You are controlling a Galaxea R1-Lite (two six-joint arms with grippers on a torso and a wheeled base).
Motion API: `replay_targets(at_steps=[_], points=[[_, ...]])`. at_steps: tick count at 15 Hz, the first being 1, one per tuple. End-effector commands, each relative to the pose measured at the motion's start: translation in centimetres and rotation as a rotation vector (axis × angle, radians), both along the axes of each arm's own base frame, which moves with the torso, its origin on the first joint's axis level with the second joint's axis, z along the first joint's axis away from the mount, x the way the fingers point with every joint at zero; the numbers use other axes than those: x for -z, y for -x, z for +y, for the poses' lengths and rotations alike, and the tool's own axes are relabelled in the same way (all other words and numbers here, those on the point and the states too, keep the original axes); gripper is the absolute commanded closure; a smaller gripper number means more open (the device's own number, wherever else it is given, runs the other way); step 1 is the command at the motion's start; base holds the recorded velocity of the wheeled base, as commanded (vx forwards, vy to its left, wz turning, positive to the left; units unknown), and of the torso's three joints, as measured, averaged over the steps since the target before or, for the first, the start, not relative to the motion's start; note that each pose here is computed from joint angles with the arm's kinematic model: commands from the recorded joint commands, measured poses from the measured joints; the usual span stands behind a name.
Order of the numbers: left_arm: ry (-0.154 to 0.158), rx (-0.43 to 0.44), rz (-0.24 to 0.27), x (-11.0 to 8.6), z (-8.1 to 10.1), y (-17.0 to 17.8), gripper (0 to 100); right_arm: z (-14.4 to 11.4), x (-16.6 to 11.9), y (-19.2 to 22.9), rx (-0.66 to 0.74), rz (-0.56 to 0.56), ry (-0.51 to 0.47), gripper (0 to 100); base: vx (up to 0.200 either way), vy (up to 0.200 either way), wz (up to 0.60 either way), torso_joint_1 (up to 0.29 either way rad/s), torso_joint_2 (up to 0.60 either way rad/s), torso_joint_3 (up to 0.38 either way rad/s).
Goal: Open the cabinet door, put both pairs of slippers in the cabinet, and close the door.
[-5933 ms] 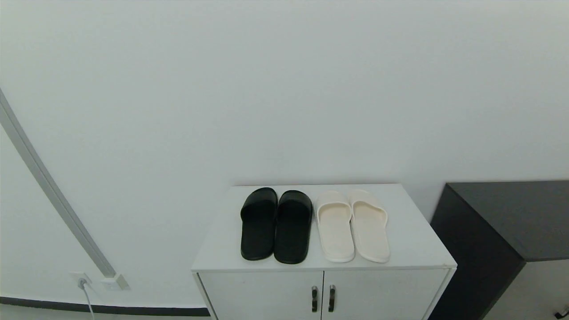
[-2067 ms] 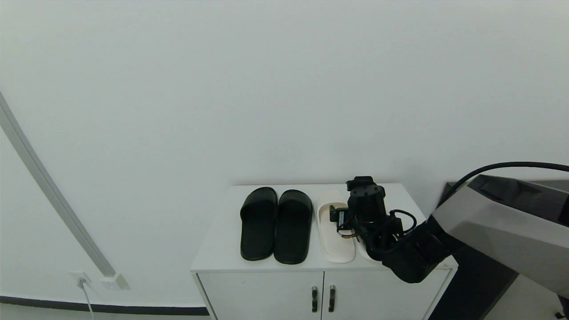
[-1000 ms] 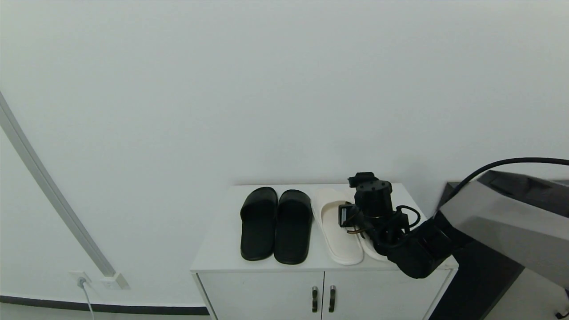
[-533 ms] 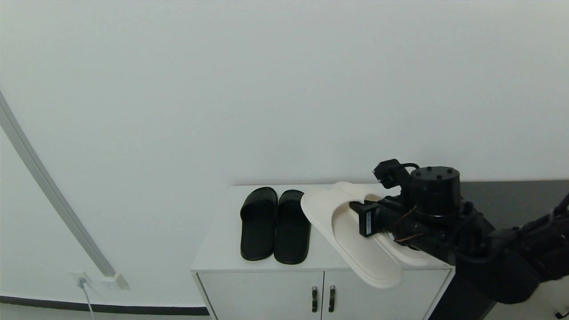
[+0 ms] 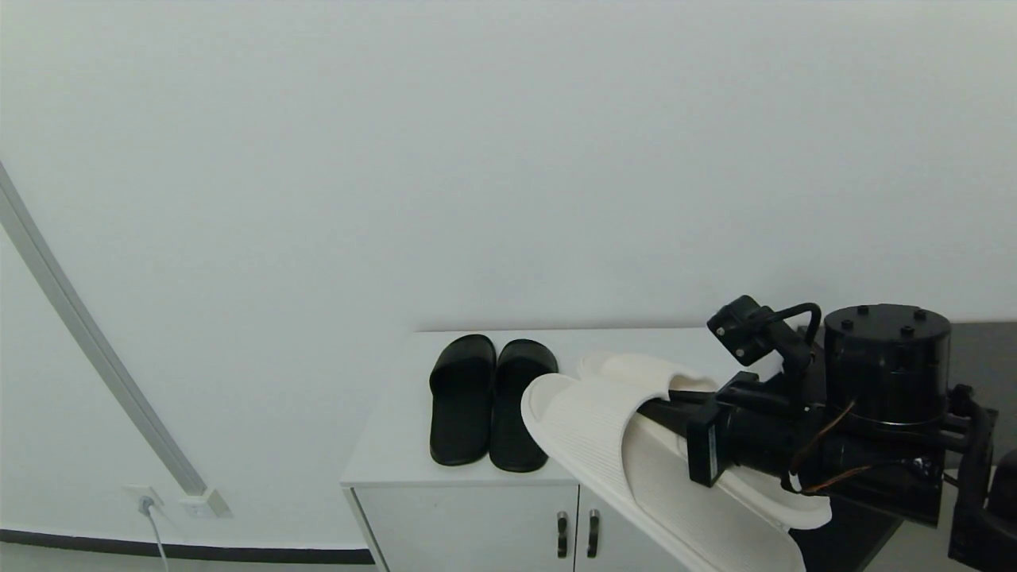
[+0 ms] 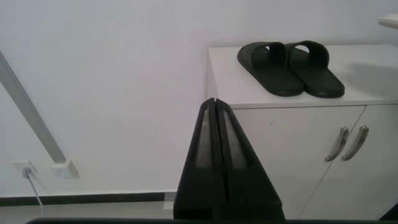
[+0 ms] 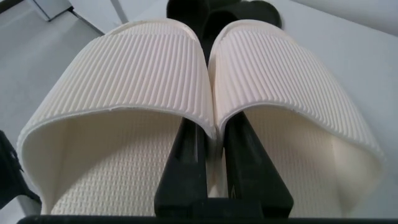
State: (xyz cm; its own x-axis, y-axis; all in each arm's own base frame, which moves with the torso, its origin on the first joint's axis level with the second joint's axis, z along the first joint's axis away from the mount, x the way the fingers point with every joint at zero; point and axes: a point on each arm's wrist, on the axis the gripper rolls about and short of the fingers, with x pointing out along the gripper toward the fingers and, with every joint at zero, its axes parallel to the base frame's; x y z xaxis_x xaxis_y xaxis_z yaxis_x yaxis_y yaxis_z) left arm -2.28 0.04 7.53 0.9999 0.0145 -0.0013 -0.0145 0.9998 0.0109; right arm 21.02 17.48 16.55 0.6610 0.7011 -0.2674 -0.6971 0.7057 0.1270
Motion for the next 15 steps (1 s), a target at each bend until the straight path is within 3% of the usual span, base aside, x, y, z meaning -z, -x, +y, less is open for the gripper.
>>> replay_targets(at_steps=[1,2,12,15], points=[[0.000,-0.001,0.000,0.0,0.0,0.0,100,0.0,-0.5,0.6,-0.017,-0.014,-0.012,100,0.000,0.000,0.00,0.000,0.00,0.000],[0.000,-0.001,0.000,0.0,0.0,0.0,100,0.1,-0.3,0.9,-0.027,-0.005,-0.006,100,0.000,0.000,0.00,0.000,0.00,0.000],[0.002,-0.001,0.000,0.0,0.0,0.0,100,0.3,0.5,1.8,-0.085,0.005,0.024,100,-0.200,0.000,0.00,-0.001,0.00,0.005],[0.002,0.001,0.000,0.0,0.0,0.0,100,0.0,1.0,2.1,-0.084,0.011,0.041,100,0.000,0.000,0.00,0.000,0.00,0.000]])
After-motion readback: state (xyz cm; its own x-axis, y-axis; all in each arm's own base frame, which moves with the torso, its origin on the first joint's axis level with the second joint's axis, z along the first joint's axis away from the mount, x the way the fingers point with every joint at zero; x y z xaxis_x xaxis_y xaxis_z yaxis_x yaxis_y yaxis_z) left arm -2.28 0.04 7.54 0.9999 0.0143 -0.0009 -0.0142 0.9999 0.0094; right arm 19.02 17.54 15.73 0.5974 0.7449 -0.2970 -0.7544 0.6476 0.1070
